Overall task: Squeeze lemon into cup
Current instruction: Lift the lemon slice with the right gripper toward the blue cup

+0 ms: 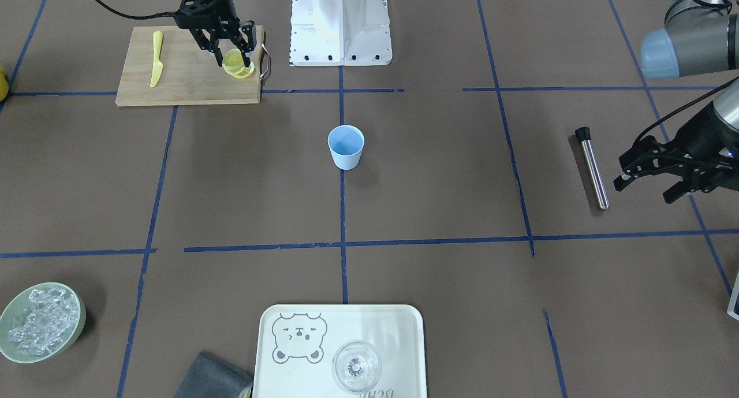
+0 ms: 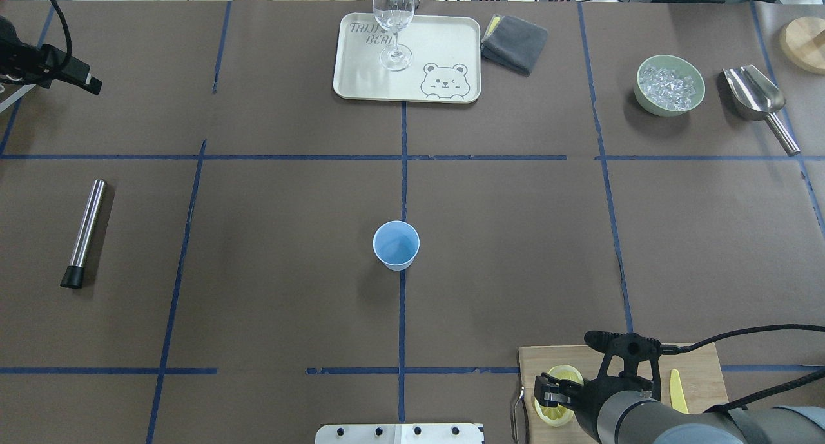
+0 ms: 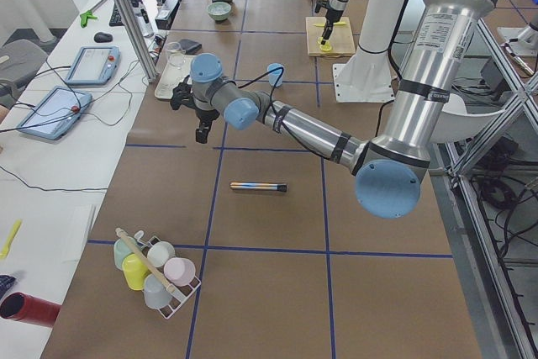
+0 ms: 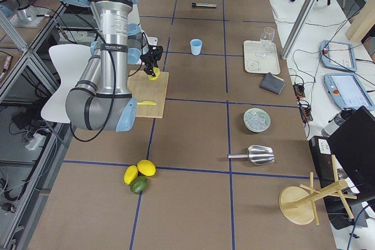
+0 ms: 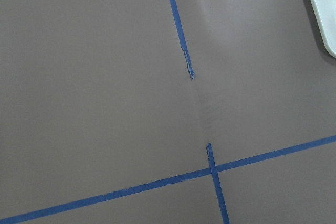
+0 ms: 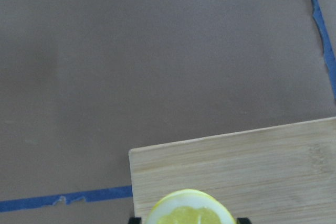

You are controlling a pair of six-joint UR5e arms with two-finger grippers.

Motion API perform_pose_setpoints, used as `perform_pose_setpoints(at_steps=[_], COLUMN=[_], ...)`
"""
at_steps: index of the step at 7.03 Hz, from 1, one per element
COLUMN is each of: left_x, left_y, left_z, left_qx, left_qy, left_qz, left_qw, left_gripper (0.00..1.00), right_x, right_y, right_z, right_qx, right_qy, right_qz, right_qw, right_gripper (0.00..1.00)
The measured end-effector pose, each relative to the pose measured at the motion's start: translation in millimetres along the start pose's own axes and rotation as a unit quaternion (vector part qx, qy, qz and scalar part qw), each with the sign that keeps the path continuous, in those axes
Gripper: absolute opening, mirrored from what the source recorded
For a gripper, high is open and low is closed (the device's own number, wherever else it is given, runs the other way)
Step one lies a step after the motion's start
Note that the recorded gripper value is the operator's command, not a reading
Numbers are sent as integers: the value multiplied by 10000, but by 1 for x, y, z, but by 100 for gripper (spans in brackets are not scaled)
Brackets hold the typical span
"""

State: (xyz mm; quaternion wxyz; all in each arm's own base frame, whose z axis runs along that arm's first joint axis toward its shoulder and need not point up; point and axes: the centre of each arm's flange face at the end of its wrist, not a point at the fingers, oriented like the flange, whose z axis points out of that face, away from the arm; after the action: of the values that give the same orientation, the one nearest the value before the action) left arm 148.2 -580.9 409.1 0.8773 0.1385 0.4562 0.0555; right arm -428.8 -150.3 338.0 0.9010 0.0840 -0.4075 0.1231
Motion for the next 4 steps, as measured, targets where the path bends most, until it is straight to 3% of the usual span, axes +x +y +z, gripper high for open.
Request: perform_pose_setpoints(at_steps=[4], left_x=[2], left_y=[-2], left_z=[0], left_qx=[7], left_qy=[13], left_qz=[15], left_qw=[10000], left_gripper=[100], right_x=[-34], right_y=[-50], right_z=[-18], right_qx=[-34], right_qy=[-122], right_qz=[410], right_qw=[9991], right_gripper=[55])
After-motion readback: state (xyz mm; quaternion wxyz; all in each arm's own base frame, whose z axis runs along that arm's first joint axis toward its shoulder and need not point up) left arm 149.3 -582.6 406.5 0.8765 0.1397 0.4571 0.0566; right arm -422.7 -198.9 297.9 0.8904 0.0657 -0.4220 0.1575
